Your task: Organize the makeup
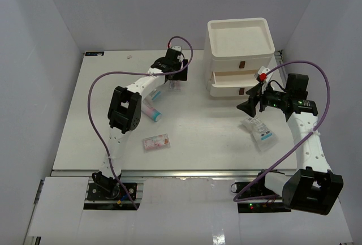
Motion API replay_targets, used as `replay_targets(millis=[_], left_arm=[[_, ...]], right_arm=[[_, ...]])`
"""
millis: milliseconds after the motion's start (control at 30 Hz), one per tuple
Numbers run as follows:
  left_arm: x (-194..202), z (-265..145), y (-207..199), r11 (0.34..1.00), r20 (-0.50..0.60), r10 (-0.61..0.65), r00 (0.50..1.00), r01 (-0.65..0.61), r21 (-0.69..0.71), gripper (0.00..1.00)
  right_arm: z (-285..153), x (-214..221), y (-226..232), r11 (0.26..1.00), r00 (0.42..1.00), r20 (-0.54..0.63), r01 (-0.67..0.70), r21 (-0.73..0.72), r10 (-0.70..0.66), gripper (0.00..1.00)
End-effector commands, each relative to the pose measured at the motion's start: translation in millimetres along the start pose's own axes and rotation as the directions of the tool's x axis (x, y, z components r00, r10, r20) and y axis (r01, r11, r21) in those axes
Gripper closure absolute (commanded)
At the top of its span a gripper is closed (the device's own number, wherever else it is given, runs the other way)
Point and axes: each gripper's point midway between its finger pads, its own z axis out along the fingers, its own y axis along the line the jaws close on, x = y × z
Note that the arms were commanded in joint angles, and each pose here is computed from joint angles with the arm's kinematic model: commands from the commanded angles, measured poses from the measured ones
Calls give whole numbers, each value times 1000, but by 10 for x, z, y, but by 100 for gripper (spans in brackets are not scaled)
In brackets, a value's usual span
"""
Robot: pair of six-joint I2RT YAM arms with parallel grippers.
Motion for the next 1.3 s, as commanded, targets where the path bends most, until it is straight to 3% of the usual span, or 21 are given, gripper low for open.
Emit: replay_targets(millis=[0,600,667,800,1000,1133,1267], left_arm=[[-131,-18,49,1000,25,15,1000,-14,-26,3],[185,271,113,997,-31,-19,999,17,-74,7],[182,271,113,997,-29,-25,999,23,-75,13],[174,247,118,996,-27,-38,999,35,-79,39],[67,77,78,998,-11,-49,999,49,-50,59],[-184,-192,-25,998,40,-61,997,61,8,78],[-583,-813,-212,990,151,-70,986,50,132,85]], right_arm=[[-37,-130,-56,1000,1000,27,5,12,-5,13],[-78,-140,-127,999,999,35,-22,34,21,13],[-83,-150,-129,999,999,36,-23,35,21,13],[-101,-197,-151,999,999,48,-21,45,18,13],[-144,-298,-160,998,997,74,-20,58,16,13],[-179,-370,-135,998,996,89,-16,60,10,14],[-222,-463,-124,998,994,105,-2,62,-4,14]])
